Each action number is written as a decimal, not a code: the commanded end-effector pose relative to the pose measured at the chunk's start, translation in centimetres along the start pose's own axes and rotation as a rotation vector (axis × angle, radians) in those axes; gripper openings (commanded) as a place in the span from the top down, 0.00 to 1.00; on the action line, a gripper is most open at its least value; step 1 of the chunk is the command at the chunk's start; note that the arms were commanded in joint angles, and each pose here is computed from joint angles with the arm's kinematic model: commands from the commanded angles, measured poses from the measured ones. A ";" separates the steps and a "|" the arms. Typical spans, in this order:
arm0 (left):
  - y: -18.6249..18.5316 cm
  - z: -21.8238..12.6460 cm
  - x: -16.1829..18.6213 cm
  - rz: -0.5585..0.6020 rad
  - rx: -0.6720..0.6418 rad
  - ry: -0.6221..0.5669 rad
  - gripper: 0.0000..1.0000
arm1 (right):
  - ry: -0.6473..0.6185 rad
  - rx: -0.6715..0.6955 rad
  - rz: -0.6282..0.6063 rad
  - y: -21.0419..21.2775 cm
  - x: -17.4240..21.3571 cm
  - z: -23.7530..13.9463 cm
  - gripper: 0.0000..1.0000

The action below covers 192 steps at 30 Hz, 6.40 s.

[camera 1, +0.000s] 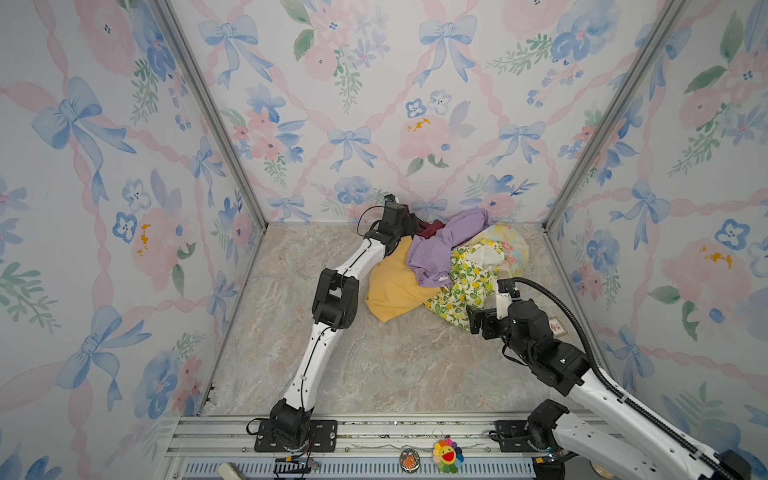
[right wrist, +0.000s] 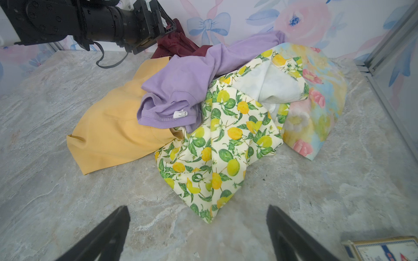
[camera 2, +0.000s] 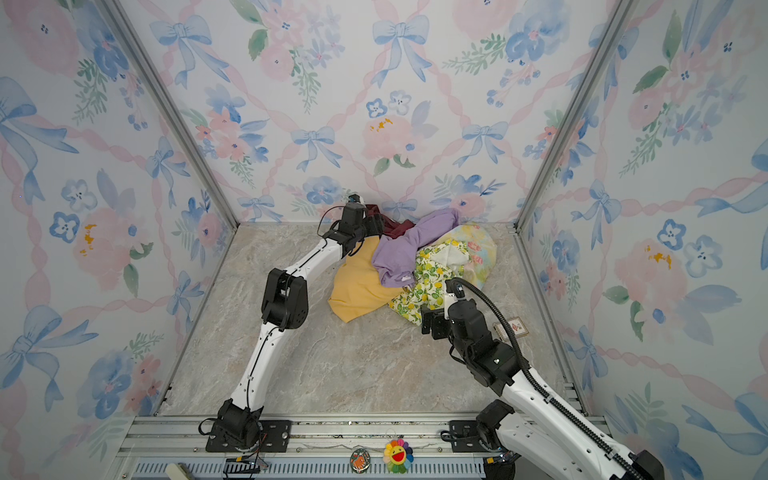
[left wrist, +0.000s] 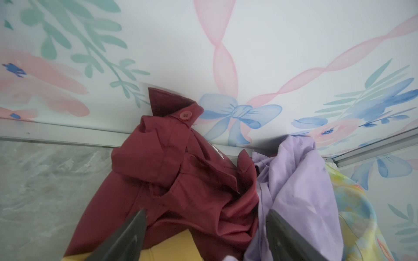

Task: Pick out a specific cloth from the pile
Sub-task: 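Lower the left gripper onto the dark red shirt's collar and close it, then lift the dark red shirt up out of the pile with the left gripper, then carry the dark red shirt away from the pile with the left gripper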

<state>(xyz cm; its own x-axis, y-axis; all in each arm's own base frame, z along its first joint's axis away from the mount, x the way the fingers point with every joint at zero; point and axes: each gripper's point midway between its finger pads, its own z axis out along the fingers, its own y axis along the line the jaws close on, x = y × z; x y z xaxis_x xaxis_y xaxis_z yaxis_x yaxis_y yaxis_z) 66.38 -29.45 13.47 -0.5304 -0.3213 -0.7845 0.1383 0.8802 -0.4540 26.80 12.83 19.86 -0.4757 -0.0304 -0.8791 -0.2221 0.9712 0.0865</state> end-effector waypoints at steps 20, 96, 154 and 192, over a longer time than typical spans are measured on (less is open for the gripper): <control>2.8 3.1 1.5 0.172 -0.022 0.000 0.22 | -0.004 0.033 -0.041 0.1 -0.2 1.3 0.03; -19.9 -43.1 -34.7 0.137 0.656 -0.905 1.00 | -0.400 -0.081 -0.083 6.2 -20.3 4.5 0.03; 6.9 -46.0 -32.2 0.046 -0.012 -0.926 1.00 | -0.156 -0.404 -0.308 19.1 -8.8 4.5 0.03; 20.3 -42.4 -8.7 -0.166 -0.390 -0.559 1.00 | -0.120 -0.320 -0.219 14.8 -3.7 5.5 0.03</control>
<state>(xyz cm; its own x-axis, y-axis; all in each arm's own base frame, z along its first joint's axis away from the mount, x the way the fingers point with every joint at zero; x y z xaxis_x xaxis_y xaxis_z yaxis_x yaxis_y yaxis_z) 39.53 5.47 32.15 0.0688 -0.4782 -0.8756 -0.1764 0.8580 -0.4825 30.27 29.34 20.89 -0.3097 -0.2243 -0.9240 -0.5949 0.8038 0.0042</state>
